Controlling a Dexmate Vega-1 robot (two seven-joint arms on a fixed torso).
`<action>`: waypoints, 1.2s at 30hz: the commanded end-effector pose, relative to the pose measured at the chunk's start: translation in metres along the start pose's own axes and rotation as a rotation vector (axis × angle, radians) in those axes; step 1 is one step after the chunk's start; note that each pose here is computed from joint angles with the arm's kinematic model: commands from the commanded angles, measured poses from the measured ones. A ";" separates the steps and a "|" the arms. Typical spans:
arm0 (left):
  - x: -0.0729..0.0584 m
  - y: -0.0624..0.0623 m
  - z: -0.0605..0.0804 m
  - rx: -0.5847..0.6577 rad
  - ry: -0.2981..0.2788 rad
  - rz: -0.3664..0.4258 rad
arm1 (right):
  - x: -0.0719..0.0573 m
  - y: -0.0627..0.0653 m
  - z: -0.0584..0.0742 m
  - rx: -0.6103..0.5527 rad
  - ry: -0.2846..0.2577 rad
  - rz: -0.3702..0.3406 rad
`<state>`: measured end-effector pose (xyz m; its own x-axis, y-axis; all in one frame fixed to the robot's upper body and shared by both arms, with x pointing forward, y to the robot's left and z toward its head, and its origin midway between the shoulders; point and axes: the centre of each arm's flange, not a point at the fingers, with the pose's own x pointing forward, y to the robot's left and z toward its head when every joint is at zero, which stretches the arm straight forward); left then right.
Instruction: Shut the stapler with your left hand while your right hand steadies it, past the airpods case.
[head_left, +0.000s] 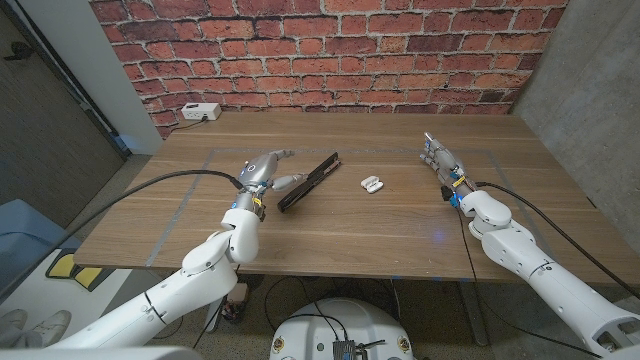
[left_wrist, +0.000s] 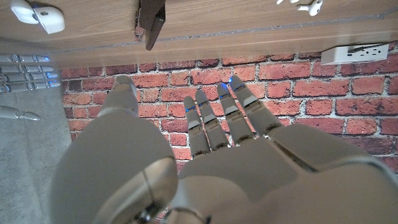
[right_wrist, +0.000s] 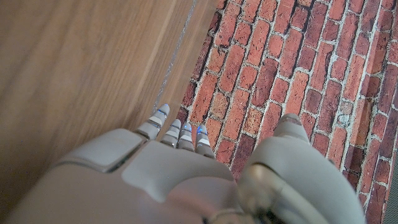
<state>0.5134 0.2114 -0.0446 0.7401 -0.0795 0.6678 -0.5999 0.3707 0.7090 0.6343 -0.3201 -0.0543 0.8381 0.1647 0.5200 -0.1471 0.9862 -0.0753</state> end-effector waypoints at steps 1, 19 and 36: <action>-0.010 0.005 0.001 0.063 -0.008 0.022 | -0.001 0.001 -0.001 0.003 0.002 0.001; -0.016 0.003 0.001 0.166 0.011 0.018 | -0.001 0.004 -0.003 0.006 0.008 0.003; -0.012 0.002 0.002 0.185 -0.008 -0.029 | -0.002 0.002 -0.003 0.005 0.009 -0.002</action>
<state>0.5005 0.2113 -0.0505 0.7402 -0.0823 0.6674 -0.6430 0.2040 0.7382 0.6342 -0.3172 -0.0571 0.8413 0.1667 0.5142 -0.1508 0.9859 -0.0729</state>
